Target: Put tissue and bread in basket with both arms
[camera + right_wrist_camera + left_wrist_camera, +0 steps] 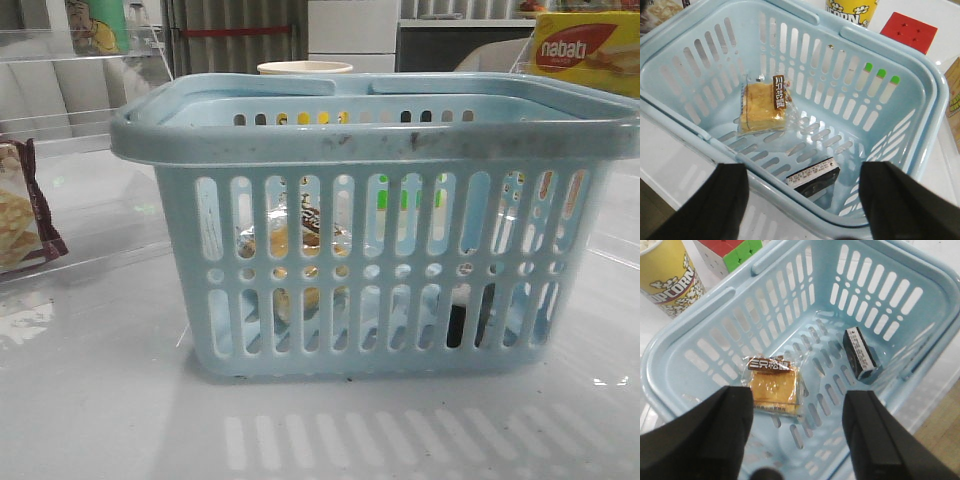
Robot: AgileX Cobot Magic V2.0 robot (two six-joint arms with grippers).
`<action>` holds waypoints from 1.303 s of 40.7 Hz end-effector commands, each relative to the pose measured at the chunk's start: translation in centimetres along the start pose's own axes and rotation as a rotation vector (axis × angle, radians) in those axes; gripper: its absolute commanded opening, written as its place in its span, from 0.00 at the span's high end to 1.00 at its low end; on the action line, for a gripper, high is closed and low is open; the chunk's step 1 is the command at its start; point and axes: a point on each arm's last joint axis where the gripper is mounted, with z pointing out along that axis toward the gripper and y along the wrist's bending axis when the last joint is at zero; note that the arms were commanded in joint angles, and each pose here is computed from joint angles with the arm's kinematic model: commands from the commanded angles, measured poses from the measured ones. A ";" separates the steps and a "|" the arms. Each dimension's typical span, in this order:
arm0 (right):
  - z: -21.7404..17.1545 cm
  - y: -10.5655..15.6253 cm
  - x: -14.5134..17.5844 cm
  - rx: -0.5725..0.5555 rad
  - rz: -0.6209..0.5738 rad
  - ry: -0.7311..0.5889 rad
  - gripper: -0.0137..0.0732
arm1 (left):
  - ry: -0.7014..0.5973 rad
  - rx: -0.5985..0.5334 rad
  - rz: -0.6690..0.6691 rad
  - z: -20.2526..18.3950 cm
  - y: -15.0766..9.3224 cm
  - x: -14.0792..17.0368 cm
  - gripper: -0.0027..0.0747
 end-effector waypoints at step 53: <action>-4.1 0.0 5.8 0.074 -0.052 0.013 0.20 | -0.279 -0.032 -0.037 -12.2 -2.7 14.6 0.44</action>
